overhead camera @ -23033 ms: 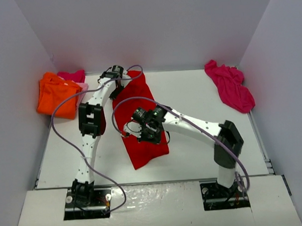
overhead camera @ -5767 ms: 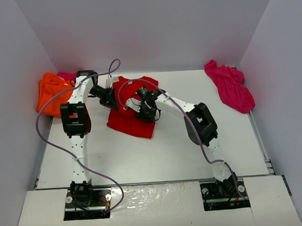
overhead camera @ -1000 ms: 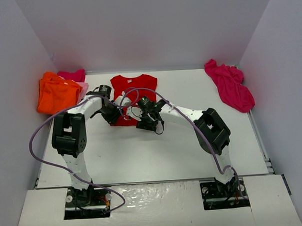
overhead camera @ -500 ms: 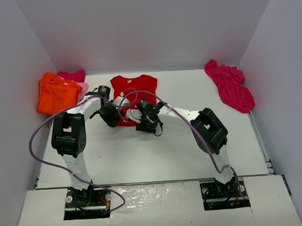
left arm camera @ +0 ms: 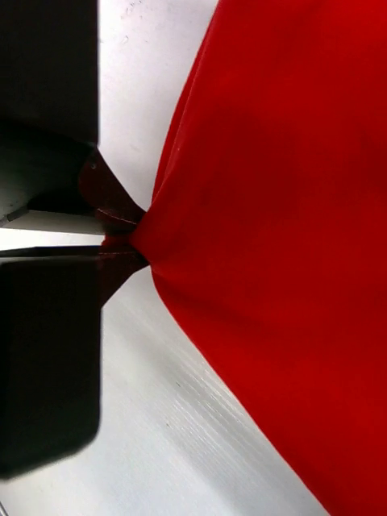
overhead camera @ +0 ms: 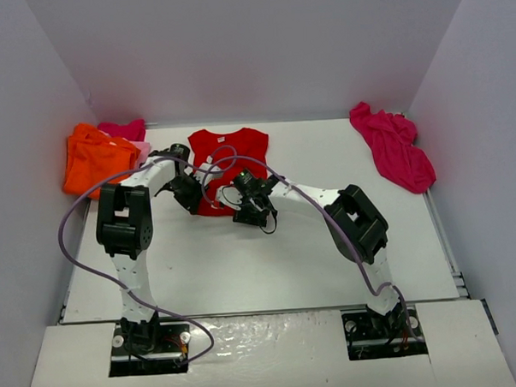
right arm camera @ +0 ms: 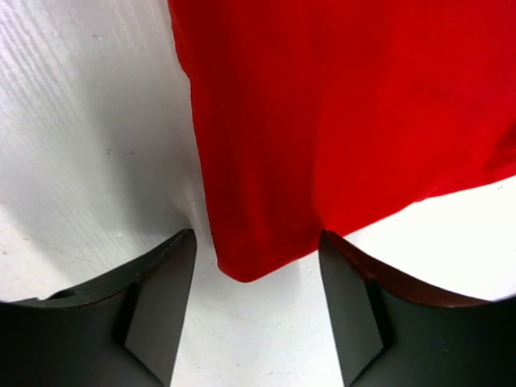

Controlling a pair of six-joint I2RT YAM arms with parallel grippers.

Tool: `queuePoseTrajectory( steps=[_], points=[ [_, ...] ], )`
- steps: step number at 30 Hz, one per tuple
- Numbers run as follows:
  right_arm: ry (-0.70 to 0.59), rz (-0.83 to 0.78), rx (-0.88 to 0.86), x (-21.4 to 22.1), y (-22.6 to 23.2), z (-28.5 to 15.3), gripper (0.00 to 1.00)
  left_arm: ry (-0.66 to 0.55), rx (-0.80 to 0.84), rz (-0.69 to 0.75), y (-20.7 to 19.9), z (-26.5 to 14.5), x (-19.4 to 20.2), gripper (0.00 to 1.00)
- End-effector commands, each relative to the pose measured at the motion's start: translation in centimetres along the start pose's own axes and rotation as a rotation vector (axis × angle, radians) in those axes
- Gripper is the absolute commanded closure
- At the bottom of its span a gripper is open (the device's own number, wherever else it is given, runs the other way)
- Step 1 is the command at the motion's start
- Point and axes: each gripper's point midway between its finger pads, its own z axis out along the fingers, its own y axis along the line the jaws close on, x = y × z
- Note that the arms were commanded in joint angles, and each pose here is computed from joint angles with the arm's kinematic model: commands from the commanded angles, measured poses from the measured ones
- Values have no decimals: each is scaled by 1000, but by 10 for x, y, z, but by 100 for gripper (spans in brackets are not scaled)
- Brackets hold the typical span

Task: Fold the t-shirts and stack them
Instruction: Grab one side of the 2/3 rectangular tshirt with both arms

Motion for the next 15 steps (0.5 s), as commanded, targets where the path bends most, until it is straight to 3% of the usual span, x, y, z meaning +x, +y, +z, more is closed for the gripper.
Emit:
queuePoseTrajectory(
  steps=[1, 3, 4, 15],
  points=[
    [36, 20, 53, 6, -9, 3, 53, -21, 66, -14, -13, -9, -8, 100],
    [47, 18, 53, 8, -8, 7, 92, -18, 67, -14, -13, -8, -7, 100],
    [66, 24, 65, 12, -10, 11, 98, -19, 63, -14, -13, -9, -7, 100],
    [43, 26, 60, 12, -8, -9, 100, -42, 75, 4, -25, -26, -6, 100]
  ],
)
